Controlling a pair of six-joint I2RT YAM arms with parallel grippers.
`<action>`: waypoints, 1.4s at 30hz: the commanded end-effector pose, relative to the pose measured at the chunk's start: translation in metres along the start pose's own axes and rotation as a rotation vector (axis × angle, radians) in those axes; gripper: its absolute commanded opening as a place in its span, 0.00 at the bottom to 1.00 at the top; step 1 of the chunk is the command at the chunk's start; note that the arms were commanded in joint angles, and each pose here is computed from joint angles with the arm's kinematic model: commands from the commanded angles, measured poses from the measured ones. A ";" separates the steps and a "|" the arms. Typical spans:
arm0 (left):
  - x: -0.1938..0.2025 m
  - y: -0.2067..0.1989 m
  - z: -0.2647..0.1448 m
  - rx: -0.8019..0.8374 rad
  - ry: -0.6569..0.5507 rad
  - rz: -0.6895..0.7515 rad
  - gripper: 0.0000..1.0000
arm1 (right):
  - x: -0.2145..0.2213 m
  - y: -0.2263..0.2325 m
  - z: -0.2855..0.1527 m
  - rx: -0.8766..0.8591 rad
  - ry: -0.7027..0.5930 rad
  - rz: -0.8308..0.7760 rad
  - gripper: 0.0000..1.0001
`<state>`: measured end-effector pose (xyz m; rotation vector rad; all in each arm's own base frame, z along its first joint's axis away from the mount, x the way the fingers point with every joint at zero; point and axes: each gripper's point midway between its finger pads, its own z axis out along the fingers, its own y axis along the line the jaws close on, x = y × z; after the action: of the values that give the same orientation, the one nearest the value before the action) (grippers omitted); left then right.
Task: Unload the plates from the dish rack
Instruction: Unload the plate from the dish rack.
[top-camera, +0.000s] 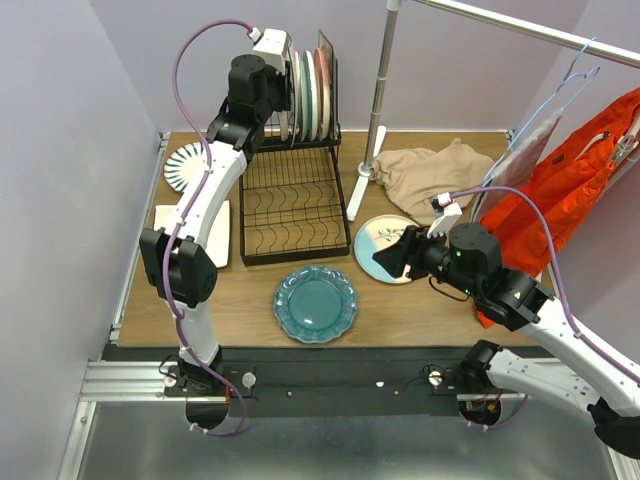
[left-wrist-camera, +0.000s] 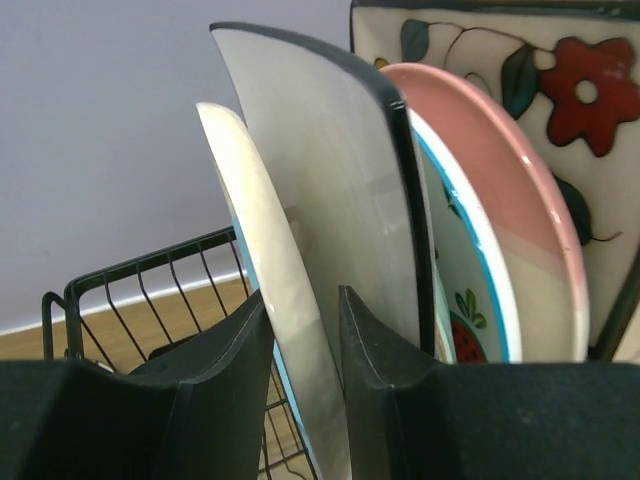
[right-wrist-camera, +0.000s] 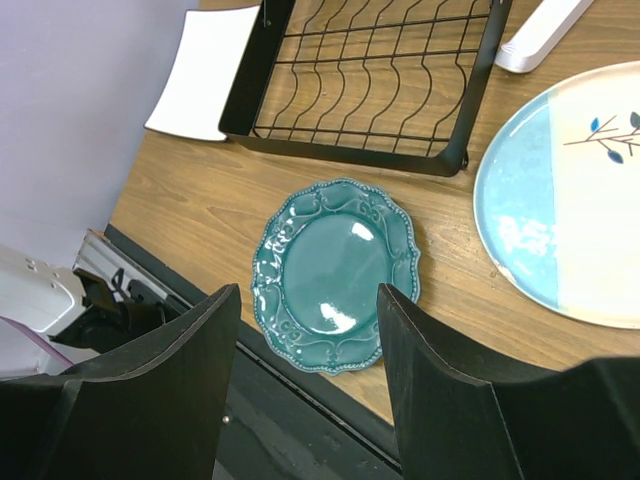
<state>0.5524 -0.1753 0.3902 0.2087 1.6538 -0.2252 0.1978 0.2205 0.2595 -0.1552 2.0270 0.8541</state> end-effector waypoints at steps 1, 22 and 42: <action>0.022 0.019 0.007 -0.105 0.071 0.034 0.41 | -0.007 0.003 -0.003 -0.008 -0.034 0.001 0.65; -0.031 0.005 -0.011 -0.062 -0.023 -0.020 0.00 | -0.005 0.001 -0.001 -0.001 -0.031 0.005 0.65; -0.121 0.008 -0.058 -0.073 -0.198 -0.045 0.00 | -0.020 0.012 -0.019 -0.043 -0.075 0.016 0.65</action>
<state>0.5356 -0.1678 0.4378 0.1066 1.6717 -0.2105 0.1936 0.2162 0.2700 -0.1502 1.9897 0.8752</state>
